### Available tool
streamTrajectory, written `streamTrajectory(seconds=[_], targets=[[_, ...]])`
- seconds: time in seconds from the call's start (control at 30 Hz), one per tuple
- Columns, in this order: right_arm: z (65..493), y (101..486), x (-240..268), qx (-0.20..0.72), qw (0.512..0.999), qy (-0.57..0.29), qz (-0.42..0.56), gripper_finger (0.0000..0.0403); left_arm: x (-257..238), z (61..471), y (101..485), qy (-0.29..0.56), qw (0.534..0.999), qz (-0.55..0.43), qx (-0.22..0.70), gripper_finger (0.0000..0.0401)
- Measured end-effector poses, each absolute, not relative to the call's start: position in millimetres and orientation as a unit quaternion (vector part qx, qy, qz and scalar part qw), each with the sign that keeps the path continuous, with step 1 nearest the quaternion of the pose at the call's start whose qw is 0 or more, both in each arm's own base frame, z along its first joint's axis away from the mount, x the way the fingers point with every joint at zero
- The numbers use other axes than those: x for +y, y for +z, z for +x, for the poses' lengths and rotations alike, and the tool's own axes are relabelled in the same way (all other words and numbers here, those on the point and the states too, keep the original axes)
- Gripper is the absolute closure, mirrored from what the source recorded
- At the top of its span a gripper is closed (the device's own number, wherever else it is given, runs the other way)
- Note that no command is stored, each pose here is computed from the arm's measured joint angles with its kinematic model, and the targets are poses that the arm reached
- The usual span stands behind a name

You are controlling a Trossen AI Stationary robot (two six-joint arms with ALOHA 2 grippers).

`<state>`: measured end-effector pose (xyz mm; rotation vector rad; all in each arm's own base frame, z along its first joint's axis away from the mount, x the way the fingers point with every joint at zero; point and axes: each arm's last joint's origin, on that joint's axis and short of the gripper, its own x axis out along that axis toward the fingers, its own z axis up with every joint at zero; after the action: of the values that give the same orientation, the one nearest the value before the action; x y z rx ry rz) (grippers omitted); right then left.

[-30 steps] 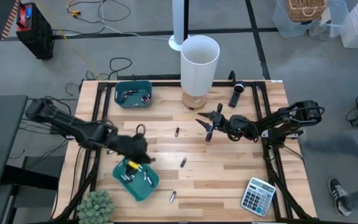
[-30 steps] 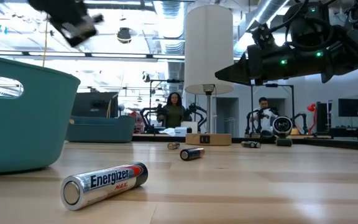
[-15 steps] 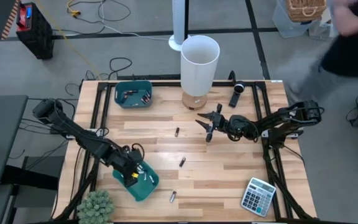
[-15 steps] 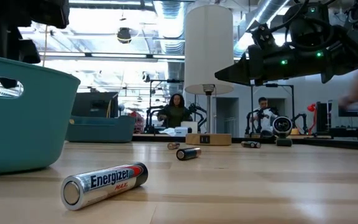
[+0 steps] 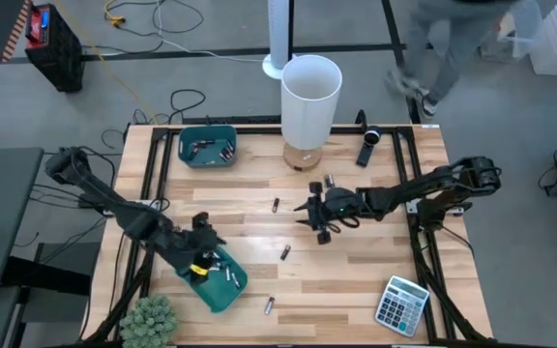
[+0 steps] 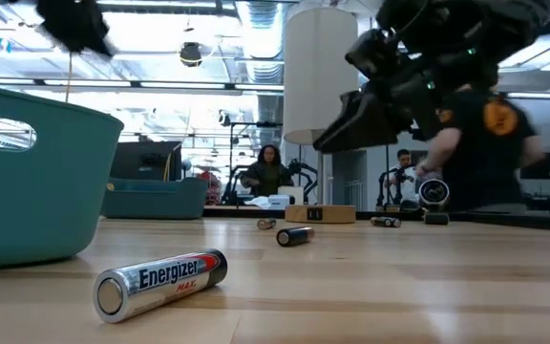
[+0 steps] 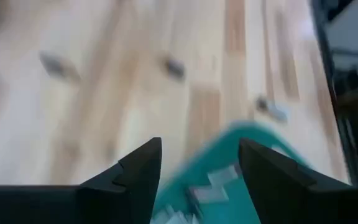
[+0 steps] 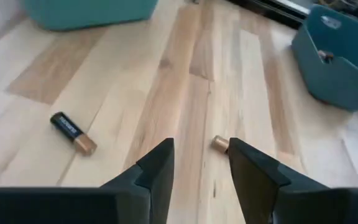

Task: Sort batteries
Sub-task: Put the black battery into the blue bin

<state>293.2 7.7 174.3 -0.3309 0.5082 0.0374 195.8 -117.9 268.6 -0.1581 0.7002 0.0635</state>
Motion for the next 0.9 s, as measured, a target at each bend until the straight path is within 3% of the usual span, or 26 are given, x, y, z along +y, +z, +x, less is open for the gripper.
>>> streamTrajectory(seconds=[0.13, 0.3, 0.9], targets=[[296.9, 180.7, 21.7, 0.249, 0.946, 0.090, -0.189, 0.0223, -113.5, 189.7, 288.7, 0.066, 0.966, -0.002, 0.252, 0.0196], [299.4, 172.5, 37.6, 0.324, 0.917, 0.147, -0.181, 0.0217, -108.1, 188.7, 298.1, 0.124, 0.969, 0.069, 0.204, 0.0196], [367.4, 134.6, 69.4, 0.410, 0.857, 0.226, -0.216, 0.0204, -102.0, 193.7, 297.9, 0.165, 0.961, 0.098, 0.198, 0.0195]])
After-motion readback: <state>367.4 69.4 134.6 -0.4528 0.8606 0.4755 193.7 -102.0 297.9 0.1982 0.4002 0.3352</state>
